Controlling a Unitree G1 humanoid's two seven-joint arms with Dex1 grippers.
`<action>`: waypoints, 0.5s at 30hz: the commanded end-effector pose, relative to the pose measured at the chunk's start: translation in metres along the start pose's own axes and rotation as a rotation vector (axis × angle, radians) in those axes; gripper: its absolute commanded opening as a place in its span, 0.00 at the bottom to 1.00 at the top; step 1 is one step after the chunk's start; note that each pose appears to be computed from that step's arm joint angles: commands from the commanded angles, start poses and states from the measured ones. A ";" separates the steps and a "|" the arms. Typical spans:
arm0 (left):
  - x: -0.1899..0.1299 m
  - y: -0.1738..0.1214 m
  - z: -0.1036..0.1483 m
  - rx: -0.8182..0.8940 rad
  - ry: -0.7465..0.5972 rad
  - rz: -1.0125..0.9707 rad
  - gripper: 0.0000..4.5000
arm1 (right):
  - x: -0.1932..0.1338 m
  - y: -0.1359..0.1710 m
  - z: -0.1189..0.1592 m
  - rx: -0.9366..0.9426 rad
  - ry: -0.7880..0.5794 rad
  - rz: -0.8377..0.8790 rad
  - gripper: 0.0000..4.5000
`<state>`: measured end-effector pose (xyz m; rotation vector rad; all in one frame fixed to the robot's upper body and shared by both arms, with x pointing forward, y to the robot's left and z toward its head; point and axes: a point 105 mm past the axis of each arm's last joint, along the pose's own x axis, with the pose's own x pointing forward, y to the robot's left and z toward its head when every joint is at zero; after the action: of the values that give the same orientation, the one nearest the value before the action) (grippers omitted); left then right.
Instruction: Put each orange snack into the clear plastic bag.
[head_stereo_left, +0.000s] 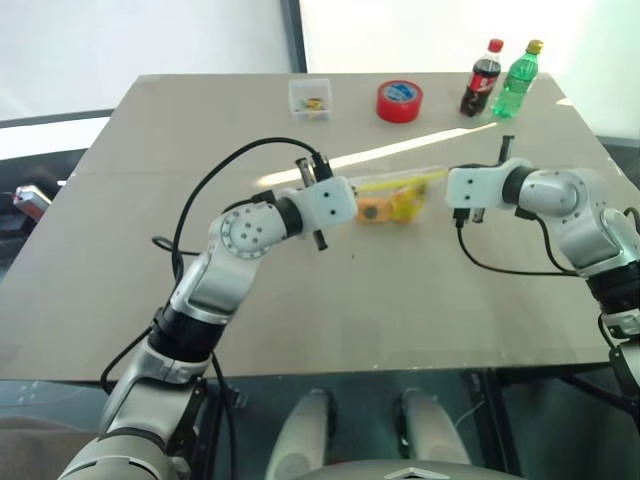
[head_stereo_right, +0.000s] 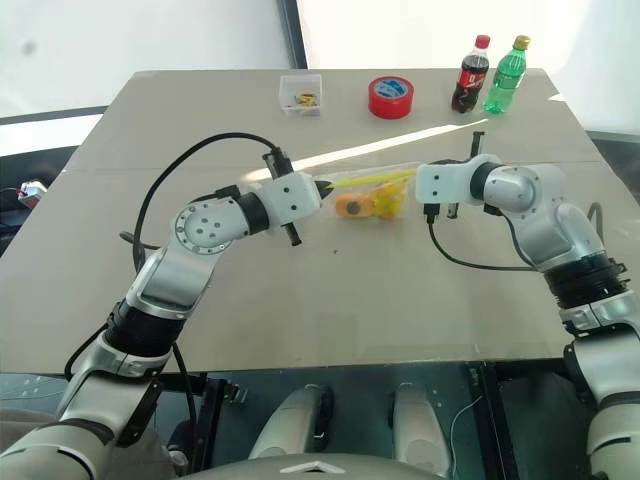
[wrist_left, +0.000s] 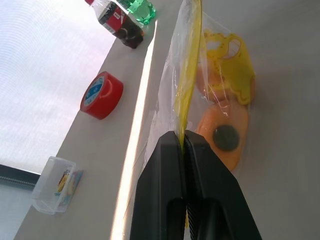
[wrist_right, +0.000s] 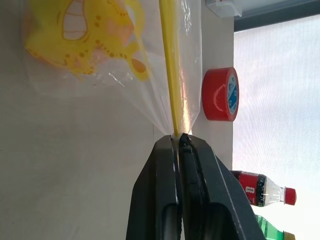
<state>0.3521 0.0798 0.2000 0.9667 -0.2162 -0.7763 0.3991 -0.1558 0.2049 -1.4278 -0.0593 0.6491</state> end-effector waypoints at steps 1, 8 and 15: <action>-0.005 0.027 0.000 0.033 0.005 0.134 0.00 | -0.013 -0.028 -0.012 0.031 0.029 -0.142 0.01; -0.019 0.085 0.020 -0.001 -0.100 0.403 0.00 | -0.039 -0.079 0.002 0.088 -0.062 -0.366 0.01; -0.023 0.024 -0.002 -0.146 -0.056 0.167 0.07 | -0.044 -0.021 0.009 0.260 -0.122 -0.135 0.00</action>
<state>0.3566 0.0991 0.2186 0.7871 -0.2874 -0.6528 0.3723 -0.1546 0.2422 -1.1513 -0.2074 0.6190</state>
